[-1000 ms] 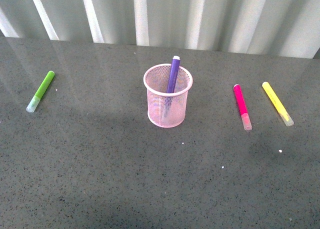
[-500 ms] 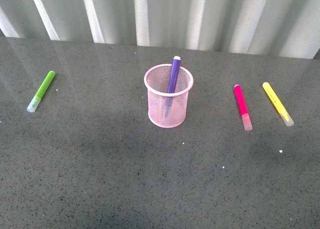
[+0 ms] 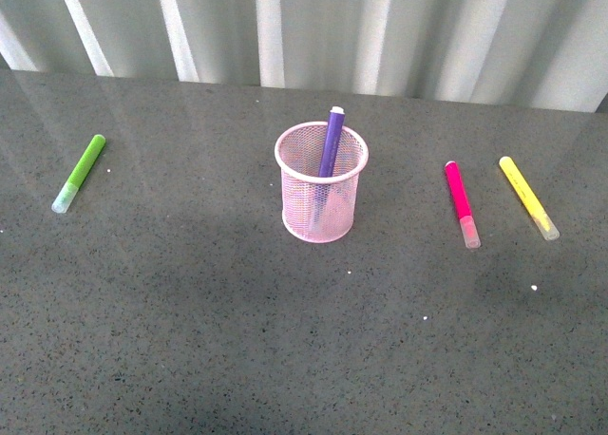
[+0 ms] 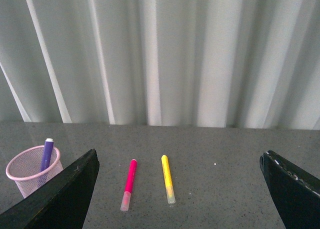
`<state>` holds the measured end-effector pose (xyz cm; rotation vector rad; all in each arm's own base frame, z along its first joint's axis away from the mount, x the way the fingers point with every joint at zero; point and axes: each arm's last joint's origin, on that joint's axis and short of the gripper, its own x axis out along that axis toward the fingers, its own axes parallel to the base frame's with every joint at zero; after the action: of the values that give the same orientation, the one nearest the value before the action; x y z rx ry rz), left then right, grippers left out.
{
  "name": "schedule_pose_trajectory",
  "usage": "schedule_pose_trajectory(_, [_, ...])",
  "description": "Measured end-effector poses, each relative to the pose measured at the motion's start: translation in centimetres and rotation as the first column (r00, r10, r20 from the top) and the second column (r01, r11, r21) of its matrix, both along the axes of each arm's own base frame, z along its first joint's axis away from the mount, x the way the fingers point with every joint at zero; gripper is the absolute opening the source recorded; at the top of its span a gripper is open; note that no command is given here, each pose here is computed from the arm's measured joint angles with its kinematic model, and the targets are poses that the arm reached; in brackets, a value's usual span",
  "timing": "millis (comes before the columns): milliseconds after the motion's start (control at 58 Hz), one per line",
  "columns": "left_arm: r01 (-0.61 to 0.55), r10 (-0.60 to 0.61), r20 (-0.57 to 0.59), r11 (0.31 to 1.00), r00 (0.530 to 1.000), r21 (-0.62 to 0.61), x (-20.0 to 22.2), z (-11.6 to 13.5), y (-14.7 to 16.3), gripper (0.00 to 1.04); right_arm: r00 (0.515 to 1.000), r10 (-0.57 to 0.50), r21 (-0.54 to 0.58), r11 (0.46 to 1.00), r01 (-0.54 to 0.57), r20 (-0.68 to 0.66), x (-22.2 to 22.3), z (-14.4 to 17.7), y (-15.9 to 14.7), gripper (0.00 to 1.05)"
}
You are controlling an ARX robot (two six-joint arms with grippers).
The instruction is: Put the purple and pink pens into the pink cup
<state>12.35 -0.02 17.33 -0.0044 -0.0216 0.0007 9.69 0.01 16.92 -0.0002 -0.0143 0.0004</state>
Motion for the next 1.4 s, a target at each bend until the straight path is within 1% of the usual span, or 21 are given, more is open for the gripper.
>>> schedule_pose_trajectory(707, [0.0,0.0,0.003,1.0,1.0,0.0,-1.6,0.0,0.0,0.04,1.0,0.0,0.0,1.0,0.0,0.0,0.0,0.0,0.0,0.98])
schedule_pose_trajectory(759, [0.002,-0.002,-0.032,1.0,0.999,0.0,-2.3,-0.5,0.0,0.04,1.0,0.0,0.0,1.0,0.0,0.0,0.0,0.0,0.0,0.98])
schedule_pose_trajectory(845, [0.002,-0.002,0.0,1.0,1.0,0.0,-2.7,-0.3,0.0,0.04,1.0,0.0,0.0,1.0,0.0,0.0,0.0,0.0,0.0,0.98])
schedule_pose_trajectory(1259, [0.002,-0.002,-0.004,1.0,1.0,0.0,-2.7,-0.3,0.0,0.04,1.0,0.0,0.0,1.0,0.0,0.0,0.0,0.0,0.0,0.98])
schedule_pose_trajectory(1276, [0.002,-0.002,-0.004,1.0,1.0,-0.001,-2.7,-0.3,0.0,0.04,1.0,0.0,0.0,1.0,0.0,0.0,0.0,0.0,0.0,0.98])
schedule_pose_trajectory(1310, [0.002,-0.002,-0.004,1.0,1.0,0.0,-2.7,-0.3,0.0,0.09,1.0,0.0,0.0,1.0,0.0,0.0,0.0,0.0,0.0,0.98])
schedule_pose_trajectory(1397, [0.002,-0.002,-0.004,1.0,1.0,0.0,-2.7,-0.3,0.0,0.25,1.0,0.0,0.0,1.0,0.0,0.0,0.0,0.0,0.0,0.98])
